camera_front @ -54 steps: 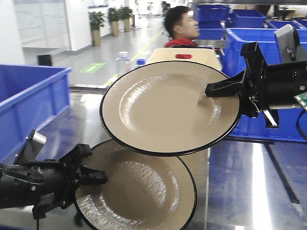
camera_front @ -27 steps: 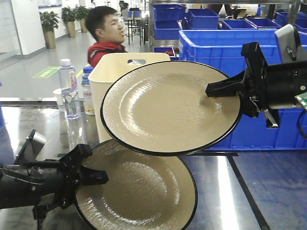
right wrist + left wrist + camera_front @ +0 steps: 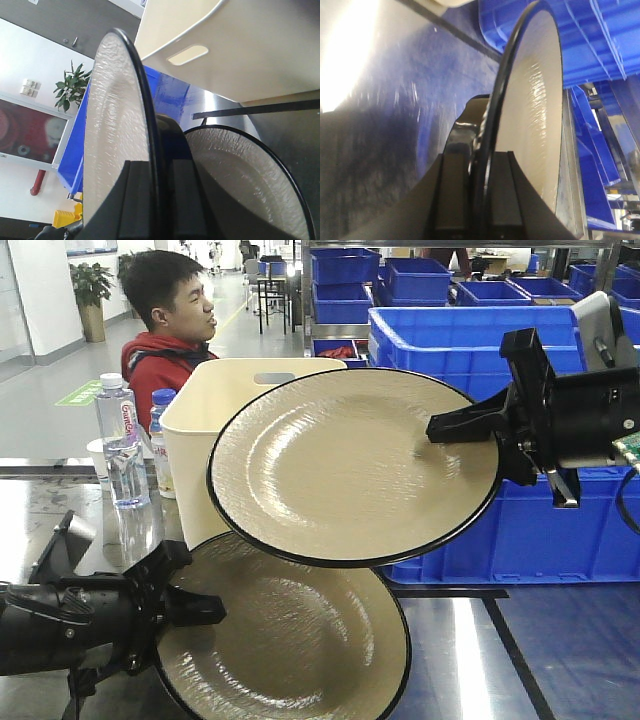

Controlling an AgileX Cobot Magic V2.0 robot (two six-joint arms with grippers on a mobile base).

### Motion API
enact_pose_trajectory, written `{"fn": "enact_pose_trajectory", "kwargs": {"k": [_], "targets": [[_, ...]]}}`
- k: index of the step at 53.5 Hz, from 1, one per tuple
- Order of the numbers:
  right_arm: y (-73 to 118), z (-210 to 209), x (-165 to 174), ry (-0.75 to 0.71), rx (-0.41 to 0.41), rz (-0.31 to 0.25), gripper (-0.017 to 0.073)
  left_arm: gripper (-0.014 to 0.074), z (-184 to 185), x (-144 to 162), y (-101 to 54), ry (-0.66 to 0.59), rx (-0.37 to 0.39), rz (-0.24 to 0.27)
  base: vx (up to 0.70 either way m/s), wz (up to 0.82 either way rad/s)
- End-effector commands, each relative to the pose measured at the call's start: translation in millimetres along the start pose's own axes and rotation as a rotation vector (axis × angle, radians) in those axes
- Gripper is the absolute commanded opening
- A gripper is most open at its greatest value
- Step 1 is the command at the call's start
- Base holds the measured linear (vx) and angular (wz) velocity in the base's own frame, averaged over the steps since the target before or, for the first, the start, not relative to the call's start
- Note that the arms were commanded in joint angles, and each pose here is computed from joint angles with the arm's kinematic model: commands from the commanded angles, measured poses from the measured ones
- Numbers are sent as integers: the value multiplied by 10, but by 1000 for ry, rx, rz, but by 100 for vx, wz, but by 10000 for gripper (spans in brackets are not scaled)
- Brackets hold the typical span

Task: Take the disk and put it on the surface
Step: 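Carry both held plates while driving to the steel table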

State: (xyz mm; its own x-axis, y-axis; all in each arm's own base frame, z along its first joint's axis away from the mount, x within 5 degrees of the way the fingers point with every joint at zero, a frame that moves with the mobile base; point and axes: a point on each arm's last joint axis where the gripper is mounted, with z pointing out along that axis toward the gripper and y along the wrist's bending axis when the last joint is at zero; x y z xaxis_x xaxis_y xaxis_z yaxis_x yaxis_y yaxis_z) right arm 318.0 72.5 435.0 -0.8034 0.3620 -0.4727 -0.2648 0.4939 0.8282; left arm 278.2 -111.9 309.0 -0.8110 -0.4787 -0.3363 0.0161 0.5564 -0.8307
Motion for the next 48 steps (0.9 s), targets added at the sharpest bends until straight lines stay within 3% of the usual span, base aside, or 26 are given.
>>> {"fn": "enact_pose_trajectory", "kwargs": {"k": [1,48], "targets": [[341,-177,-51,-105,-133,-3,-8,1,-128,-61,-224,-56,95,-49,8,4],[336,-179,-76,-132,-128,-1,-8,1,-96,-119,-178,-109,68,-54,2,0]]}}
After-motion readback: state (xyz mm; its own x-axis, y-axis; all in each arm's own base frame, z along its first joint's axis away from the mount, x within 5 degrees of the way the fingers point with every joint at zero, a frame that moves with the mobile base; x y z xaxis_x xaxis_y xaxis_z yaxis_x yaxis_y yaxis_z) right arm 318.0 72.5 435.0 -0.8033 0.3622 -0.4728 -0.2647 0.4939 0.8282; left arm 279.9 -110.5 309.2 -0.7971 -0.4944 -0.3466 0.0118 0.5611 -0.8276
